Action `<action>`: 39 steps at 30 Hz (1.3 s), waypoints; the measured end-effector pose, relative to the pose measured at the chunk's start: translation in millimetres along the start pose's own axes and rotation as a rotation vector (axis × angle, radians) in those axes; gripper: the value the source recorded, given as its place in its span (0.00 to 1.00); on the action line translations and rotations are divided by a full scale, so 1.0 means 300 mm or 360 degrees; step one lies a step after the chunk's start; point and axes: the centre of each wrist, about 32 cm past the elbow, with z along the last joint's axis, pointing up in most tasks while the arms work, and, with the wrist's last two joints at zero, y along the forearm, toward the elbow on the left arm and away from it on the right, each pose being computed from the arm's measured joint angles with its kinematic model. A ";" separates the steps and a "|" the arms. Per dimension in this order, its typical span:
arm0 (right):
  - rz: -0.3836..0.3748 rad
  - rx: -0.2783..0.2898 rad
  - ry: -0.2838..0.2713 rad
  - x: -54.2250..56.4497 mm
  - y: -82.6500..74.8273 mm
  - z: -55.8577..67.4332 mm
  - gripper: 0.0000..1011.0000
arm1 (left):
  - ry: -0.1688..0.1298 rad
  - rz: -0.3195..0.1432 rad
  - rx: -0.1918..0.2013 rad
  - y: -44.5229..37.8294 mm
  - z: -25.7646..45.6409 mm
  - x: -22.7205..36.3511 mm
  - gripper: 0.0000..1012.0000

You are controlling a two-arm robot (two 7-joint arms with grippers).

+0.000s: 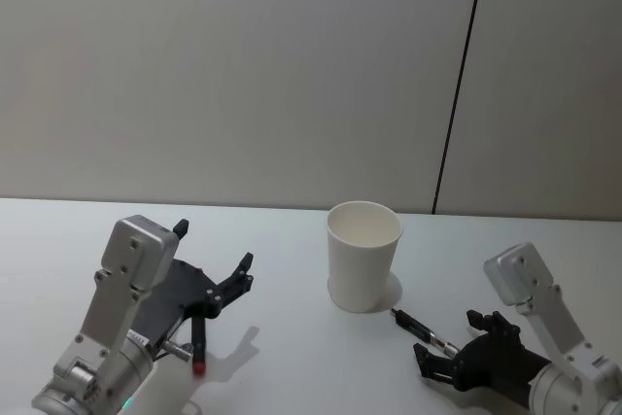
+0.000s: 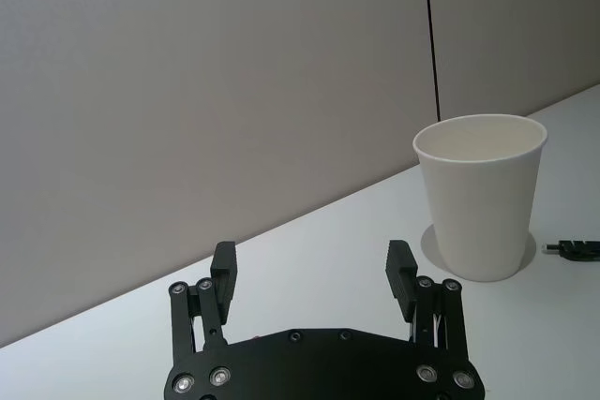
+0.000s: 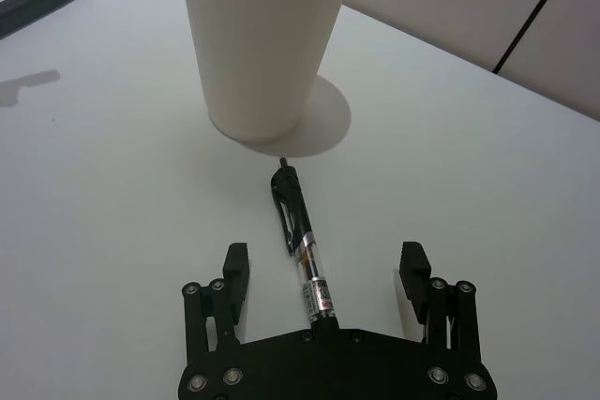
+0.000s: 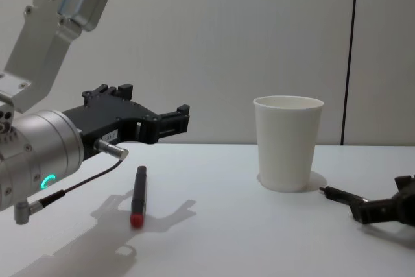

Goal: Place the pen into the pen holder.

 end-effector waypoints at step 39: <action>0.0035 -0.0029 0.0139 0.006 0.025 -0.005 0.99 | 0.0000 0.0000 0.0000 0.000 0.000 0.000 0.99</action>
